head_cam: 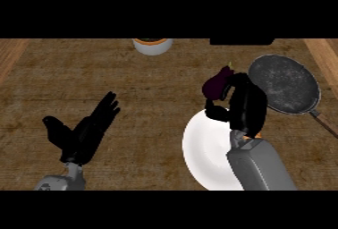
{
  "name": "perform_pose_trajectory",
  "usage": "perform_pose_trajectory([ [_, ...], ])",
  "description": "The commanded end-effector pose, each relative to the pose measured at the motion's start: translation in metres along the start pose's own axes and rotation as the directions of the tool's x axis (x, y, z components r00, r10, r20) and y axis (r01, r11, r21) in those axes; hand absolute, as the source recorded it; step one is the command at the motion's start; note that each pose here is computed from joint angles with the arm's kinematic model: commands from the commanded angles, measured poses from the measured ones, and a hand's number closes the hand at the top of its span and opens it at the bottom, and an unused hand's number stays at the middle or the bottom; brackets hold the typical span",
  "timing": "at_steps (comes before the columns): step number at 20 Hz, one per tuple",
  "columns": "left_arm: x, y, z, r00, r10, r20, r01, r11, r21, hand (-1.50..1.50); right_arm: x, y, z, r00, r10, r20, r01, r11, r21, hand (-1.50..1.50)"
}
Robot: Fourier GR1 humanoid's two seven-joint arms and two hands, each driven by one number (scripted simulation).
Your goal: Pick the eggplant from the plate and place it in the pan
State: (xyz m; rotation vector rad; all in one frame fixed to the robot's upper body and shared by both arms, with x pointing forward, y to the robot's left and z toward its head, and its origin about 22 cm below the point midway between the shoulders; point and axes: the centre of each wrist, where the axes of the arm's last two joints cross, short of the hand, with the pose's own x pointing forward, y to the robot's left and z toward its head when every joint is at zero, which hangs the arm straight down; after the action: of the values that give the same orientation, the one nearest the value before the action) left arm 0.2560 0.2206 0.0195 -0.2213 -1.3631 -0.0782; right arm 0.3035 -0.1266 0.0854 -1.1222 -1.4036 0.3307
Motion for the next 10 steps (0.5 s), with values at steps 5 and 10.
perform_pose_trajectory([
  [5,-0.011,0.007,0.003,1.000,-0.012,0.004,0.012,1.000,-0.011,0.00,-0.059,-0.001,-0.063,0.995,0.091,-0.042,-0.094,0.993,-0.076,1.50],
  [10,-0.007,-0.012,-0.006,1.000,0.006,-0.008,-0.006,0.999,-0.033,0.00,-0.096,0.012,-0.097,0.989,0.141,-0.053,-0.148,0.974,-0.172,1.50],
])
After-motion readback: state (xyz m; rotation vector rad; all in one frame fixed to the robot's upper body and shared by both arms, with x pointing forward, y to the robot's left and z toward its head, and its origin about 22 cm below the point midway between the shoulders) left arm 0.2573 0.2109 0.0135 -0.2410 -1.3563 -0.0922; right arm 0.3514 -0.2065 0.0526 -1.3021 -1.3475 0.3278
